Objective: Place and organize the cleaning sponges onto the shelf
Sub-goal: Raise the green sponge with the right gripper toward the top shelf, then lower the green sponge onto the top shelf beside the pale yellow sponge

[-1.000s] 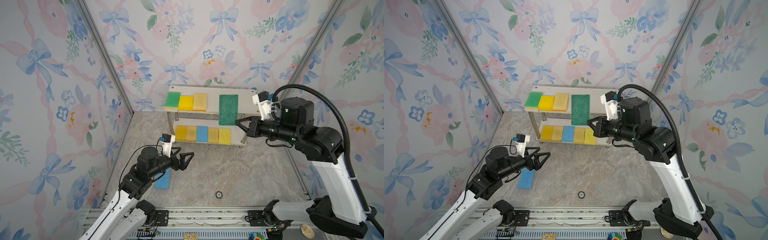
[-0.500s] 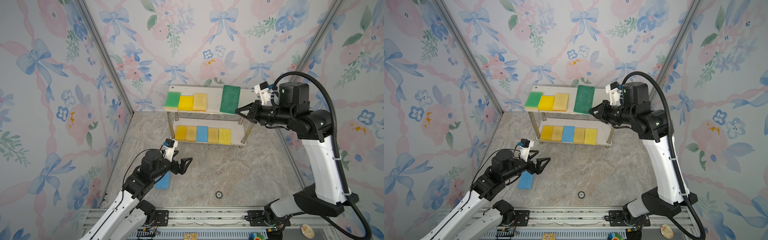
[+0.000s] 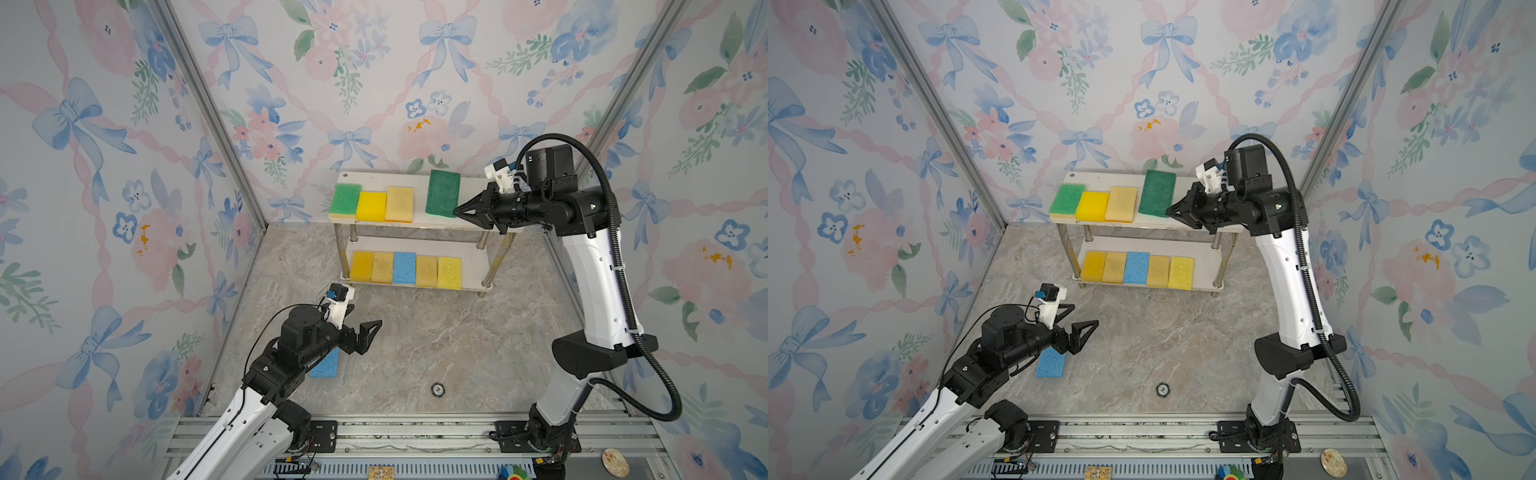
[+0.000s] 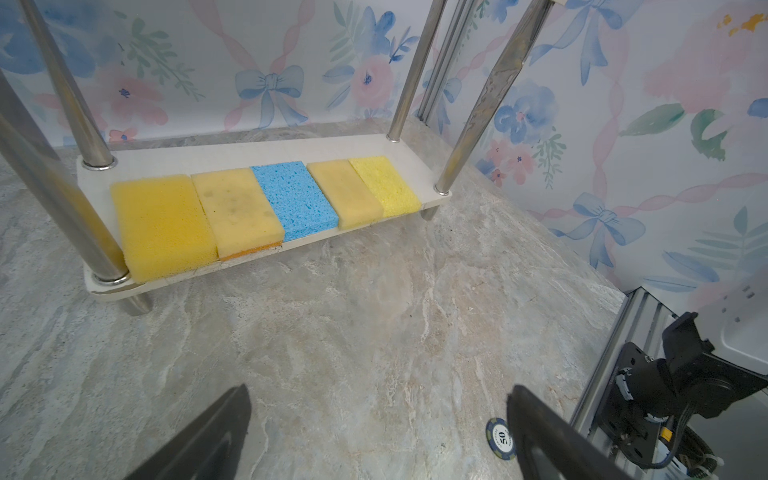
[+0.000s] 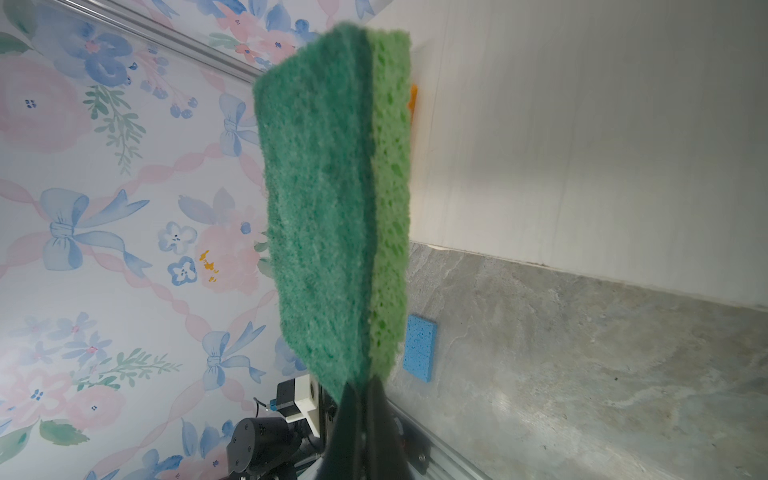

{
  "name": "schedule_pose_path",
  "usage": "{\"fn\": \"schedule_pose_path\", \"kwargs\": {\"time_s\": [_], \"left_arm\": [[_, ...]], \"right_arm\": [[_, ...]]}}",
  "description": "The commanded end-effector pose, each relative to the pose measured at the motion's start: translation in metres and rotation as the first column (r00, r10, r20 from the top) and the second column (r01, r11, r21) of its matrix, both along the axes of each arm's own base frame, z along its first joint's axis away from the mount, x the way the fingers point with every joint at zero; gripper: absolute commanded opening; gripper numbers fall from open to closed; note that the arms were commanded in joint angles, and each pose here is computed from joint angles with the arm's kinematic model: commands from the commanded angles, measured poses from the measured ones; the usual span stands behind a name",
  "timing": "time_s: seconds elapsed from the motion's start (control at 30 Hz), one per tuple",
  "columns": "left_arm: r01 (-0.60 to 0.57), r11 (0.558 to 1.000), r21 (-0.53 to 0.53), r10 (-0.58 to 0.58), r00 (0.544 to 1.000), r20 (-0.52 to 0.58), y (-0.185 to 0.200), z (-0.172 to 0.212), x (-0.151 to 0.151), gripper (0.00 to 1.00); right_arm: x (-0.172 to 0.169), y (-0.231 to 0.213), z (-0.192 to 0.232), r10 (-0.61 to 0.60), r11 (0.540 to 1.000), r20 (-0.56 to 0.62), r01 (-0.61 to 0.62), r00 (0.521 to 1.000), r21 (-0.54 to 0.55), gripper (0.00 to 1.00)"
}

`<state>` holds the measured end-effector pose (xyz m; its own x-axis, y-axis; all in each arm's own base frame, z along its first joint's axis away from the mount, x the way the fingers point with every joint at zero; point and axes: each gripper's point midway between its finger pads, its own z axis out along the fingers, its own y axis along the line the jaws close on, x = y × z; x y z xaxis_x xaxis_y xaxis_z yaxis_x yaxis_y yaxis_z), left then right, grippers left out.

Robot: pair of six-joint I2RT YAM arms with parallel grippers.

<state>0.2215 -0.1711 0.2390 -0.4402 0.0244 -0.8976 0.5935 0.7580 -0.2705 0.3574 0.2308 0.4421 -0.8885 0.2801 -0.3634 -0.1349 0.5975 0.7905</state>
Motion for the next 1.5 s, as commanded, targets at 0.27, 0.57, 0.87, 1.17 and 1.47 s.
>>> {"fn": "schedule_pose_path", "kwargs": {"time_s": [0.27, 0.57, 0.87, 1.17, 1.47], "left_arm": [[0.003, 0.999, 0.041, -0.003, 1.0, 0.0, 0.003, -0.02, -0.001, 0.98], [0.009, 0.999, 0.043, -0.009, 1.0, -0.004, 0.002, -0.025, -0.002, 0.98], [0.009, 0.999, 0.043, -0.009, 1.0, -0.007, 0.002, -0.026, -0.002, 0.98], [0.012, 0.999, 0.042, -0.011, 1.0, -0.01, 0.002, -0.027, -0.002, 0.98], [0.011, 0.999, 0.042, -0.011, 1.0, -0.01, 0.002, -0.027, -0.002, 0.98]], "right_arm": [[0.023, 0.0, -0.026, 0.003, 1.0, -0.057, -0.004, 0.998, -0.02, 0.0], [0.049, 0.009, -0.039, 0.007, 1.0, -0.057, -0.008, 0.998, -0.018, 0.0], [0.066, 0.014, -0.052, 0.01, 1.0, -0.064, -0.011, 0.998, -0.014, 0.0], [0.07, 0.017, -0.059, 0.026, 1.0, -0.071, -0.027, 0.997, -0.015, 0.18], [0.069, 0.009, -0.053, 0.016, 1.0, -0.047, -0.017, 0.999, -0.023, 0.46]]}}
